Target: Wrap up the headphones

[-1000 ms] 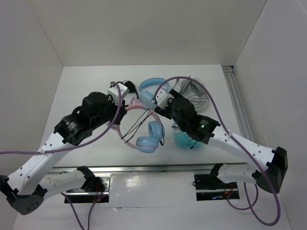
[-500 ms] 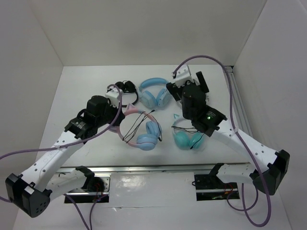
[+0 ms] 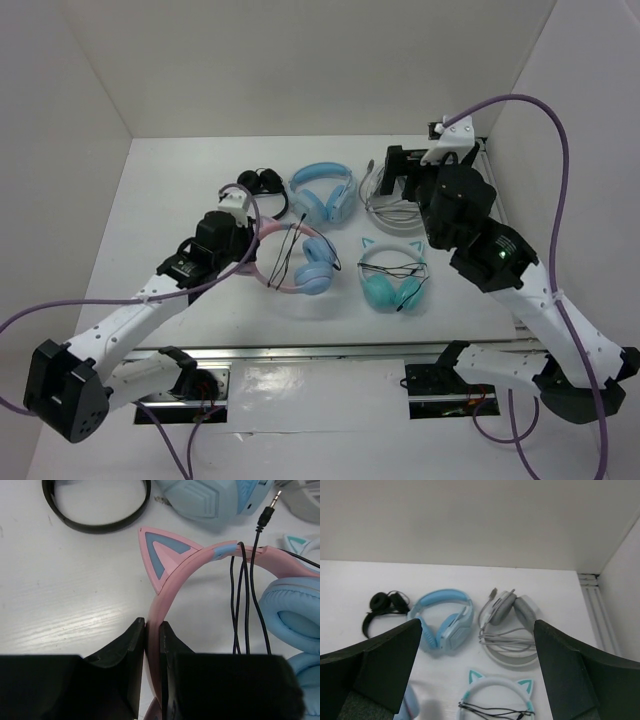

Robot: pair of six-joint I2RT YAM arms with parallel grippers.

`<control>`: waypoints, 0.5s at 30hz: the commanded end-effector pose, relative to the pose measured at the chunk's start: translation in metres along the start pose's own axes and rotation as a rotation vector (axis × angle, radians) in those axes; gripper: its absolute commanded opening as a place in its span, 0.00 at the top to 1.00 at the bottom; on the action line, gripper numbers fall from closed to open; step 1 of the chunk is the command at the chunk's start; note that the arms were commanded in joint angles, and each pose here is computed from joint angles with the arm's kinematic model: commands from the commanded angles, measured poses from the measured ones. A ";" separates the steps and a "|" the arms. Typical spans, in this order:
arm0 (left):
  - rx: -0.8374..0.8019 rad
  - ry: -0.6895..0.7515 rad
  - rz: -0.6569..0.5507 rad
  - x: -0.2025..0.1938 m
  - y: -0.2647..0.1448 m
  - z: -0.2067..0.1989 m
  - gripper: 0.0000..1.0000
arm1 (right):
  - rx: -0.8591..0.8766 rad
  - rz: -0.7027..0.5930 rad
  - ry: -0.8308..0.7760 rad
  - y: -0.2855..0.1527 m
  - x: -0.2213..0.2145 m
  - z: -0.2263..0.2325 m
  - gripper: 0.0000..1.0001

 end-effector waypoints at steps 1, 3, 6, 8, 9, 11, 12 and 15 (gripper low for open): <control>0.013 -0.096 -0.141 0.010 0.015 -0.015 1.00 | 0.114 0.030 0.099 -0.021 -0.005 0.001 0.00; 0.051 -0.127 -0.109 -0.007 0.026 -0.012 1.00 | 0.155 0.021 0.130 -0.027 -0.001 0.001 0.00; 0.066 -0.146 -0.118 -0.025 0.034 -0.012 1.00 | 0.214 0.014 0.149 -0.039 0.001 -0.001 0.00; 0.056 -0.164 -0.143 -0.028 0.039 -0.014 1.00 | 0.231 0.002 0.161 -0.044 0.004 -0.004 0.00; 0.058 -0.170 -0.135 -0.033 0.042 -0.013 1.00 | 0.243 -0.007 0.178 -0.047 0.007 -0.006 0.00; 0.062 -0.168 -0.127 -0.042 0.049 -0.011 1.00 | 0.262 -0.005 0.178 -0.050 0.005 -0.005 0.00; 0.054 -0.173 -0.146 -0.042 0.051 -0.012 1.00 | 0.262 -0.005 0.178 -0.050 0.005 -0.005 0.00; 0.020 -0.168 -0.150 -0.048 0.056 -0.018 1.00 | 0.287 0.006 0.171 -0.049 0.001 -0.002 0.00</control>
Point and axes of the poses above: each gripper's point midway between its finger pads, its own y axis out along the fingers, its own z axis along the line the jaws close on, x = y × z, the point moved 7 cm from there along -y, back along the fingers
